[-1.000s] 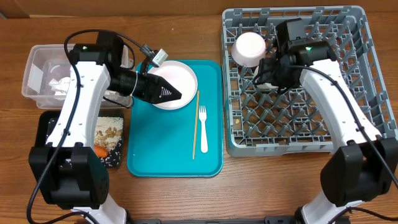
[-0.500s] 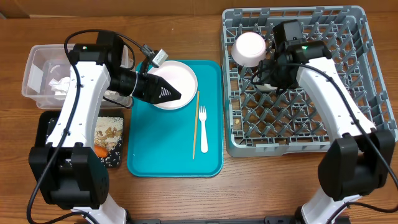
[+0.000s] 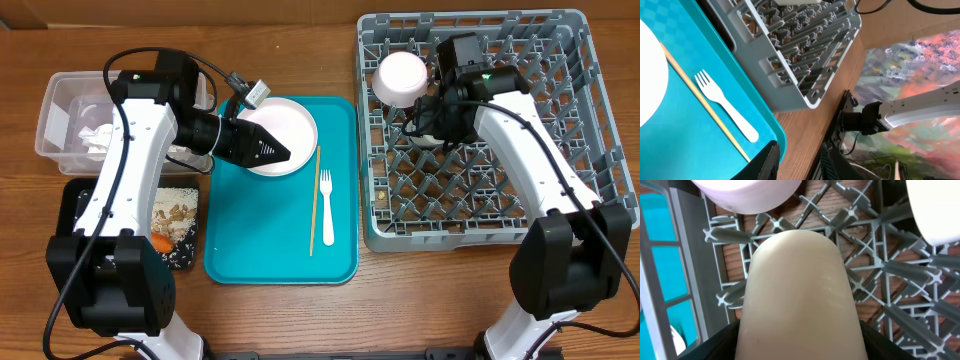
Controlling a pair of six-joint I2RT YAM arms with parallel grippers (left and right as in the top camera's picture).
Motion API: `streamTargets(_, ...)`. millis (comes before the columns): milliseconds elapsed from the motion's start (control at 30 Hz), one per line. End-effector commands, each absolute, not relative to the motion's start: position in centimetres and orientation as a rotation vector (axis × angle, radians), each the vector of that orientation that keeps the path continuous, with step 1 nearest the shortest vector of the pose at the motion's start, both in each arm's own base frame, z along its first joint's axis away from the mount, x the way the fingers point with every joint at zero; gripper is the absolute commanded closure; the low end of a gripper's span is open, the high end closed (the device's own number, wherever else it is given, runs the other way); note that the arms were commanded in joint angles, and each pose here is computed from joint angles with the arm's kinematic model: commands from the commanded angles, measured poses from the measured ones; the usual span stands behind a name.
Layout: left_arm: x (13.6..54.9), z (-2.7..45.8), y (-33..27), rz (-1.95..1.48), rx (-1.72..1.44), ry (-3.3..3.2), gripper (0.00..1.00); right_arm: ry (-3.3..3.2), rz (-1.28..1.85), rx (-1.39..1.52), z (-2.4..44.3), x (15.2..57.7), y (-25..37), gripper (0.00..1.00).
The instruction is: Sort waste into correct bins and load items into the dishwasher
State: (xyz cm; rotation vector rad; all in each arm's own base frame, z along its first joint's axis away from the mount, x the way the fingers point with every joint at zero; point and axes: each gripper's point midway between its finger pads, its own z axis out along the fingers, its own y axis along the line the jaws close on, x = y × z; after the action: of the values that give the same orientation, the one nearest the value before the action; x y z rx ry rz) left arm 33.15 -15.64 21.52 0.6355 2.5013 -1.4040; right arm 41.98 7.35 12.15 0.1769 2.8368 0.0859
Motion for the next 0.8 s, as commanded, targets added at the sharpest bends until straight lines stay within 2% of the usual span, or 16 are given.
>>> streamTargets(0, 33.3, 22.1, -15.7, -1.387, 0.643, 2.494, 0.70, 2.855, 0.062, 0.174, 11.0, 41.5, 7.0, 0.54)
streamTargets(167, 33.3, 22.1, -15.7, -1.388, 0.643, 2.493, 0.69, 2.850, 0.063, 0.173, 10.8, 41.6, 7.0, 0.47)
streamTargets(200, 33.3, 22.1, -15.7, -1.387, 0.643, 2.494, 0.69, 2.847, 0.065, 0.174, 10.8, 41.7, 7.0, 0.41)
streamTargets(267, 33.3, 22.1, -15.7, -1.387, 0.643, 2.494, 0.69, 2.843, 0.067, 0.174, 10.8, 41.8, 7.0, 0.17)
streamTargets(333, 33.3, 22.1, -15.7, -1.387, 0.643, 2.494, 0.68, 2.835, 0.069, 0.173, 11.0, 42.0, 7.1, 0.01)
streamTargets(467, 33.3, 22.1, -15.7, -1.390, 0.639, 2.495, 0.61, 2.818, 0.096, 0.136, 12.2, 42.5, 7.5, 0.00)
streamTargets(767, 33.3, 22.1, -15.7, -1.401, 0.611, 2.509, 0.61, 2.758, 0.181, 0.122, 20.2, 43.1, 8.4, 0.00)
